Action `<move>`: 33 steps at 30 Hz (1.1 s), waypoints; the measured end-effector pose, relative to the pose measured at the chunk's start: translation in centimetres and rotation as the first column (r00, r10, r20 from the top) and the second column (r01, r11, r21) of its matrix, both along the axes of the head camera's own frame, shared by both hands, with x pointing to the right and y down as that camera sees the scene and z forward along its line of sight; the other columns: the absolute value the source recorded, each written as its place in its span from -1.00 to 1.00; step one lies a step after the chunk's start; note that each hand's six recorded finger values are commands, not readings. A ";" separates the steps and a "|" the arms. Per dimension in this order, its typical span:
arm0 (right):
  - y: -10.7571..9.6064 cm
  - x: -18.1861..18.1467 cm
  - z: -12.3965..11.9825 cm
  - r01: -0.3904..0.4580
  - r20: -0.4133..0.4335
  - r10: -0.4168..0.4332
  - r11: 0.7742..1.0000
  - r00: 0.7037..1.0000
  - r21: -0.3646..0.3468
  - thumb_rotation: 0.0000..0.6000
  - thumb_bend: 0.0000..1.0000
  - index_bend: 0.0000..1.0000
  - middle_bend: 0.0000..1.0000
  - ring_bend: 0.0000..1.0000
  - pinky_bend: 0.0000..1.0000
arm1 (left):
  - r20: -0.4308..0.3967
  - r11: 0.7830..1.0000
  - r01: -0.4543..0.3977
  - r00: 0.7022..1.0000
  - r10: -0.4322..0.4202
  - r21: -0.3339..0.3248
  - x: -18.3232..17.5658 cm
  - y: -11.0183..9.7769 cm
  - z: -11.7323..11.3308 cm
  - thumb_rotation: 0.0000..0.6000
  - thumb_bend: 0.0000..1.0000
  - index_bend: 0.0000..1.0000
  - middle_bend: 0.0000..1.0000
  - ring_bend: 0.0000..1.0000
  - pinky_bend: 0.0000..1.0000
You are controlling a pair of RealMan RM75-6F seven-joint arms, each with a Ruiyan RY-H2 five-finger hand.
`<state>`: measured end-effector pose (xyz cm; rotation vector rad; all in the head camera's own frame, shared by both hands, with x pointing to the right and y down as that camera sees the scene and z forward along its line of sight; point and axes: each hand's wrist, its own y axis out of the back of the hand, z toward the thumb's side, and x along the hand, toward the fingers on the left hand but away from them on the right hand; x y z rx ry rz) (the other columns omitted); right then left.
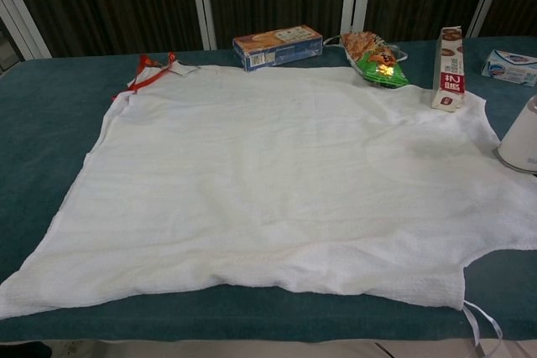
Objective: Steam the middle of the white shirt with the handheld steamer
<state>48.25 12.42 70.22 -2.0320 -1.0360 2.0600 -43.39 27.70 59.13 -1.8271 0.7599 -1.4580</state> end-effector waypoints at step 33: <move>-0.5 2.0 -2.6 0.048 0.005 -0.048 0.999 0.999 -0.015 1.00 -0.65 -1.00 -0.90 -1.00 -0.48 | -0.002 1.000 0.002 1.000 -0.002 -0.003 -0.1 -0.1 0.0 1.00 -0.22 -1.00 -0.94 -0.97 -1.00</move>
